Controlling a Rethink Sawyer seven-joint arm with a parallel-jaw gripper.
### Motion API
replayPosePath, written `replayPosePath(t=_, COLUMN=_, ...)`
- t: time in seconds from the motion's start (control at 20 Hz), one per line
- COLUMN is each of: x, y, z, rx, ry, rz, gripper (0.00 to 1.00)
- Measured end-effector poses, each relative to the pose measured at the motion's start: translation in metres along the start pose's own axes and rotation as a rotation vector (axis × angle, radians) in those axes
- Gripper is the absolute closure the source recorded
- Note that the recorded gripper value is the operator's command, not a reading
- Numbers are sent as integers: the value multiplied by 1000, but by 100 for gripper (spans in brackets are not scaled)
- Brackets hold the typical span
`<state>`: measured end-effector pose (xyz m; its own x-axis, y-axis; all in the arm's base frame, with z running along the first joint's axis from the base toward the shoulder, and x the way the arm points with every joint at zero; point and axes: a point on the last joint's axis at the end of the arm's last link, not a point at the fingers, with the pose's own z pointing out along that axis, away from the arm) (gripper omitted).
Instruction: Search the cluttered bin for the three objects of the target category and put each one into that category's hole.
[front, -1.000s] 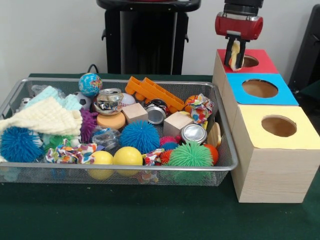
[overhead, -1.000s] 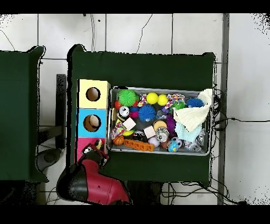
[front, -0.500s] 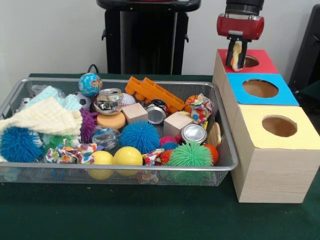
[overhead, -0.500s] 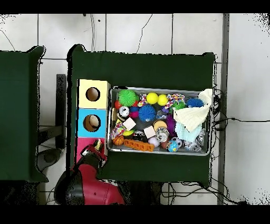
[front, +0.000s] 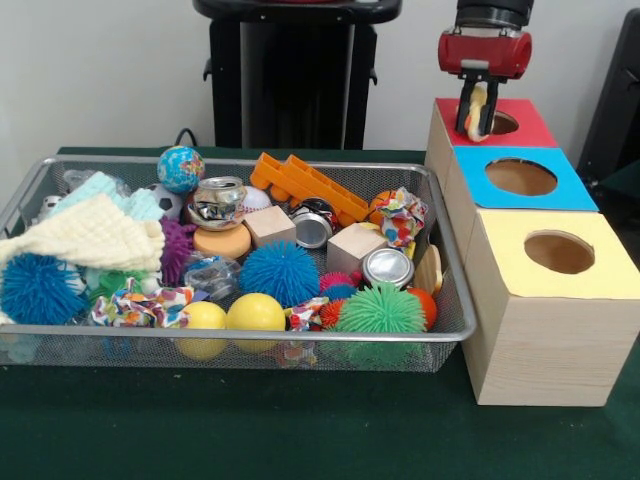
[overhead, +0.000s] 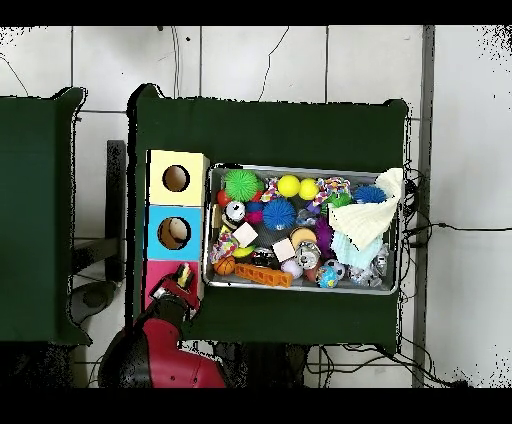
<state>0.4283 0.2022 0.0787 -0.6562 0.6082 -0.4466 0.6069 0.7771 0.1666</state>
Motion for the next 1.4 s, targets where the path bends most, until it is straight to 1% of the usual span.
replayPosePath(t=0.05, x=0, y=0, z=0, rx=0, ry=0, rz=11, gripper=100)
replayPosePath(t=0.3, x=0, y=0, z=0, rx=0, ry=1, rz=27, gripper=100)
replayPosePath(t=0.7, x=0, y=-2, z=0, rx=-3, ry=-2, rz=23, gripper=100)
replayPosePath(t=1.1, x=3, y=-4, z=0, rx=-15, ry=-22, rz=23, gripper=100)
replayPosePath(t=1.4, x=8, y=-5, z=0, rx=-28, ry=-45, rz=44, gripper=100)
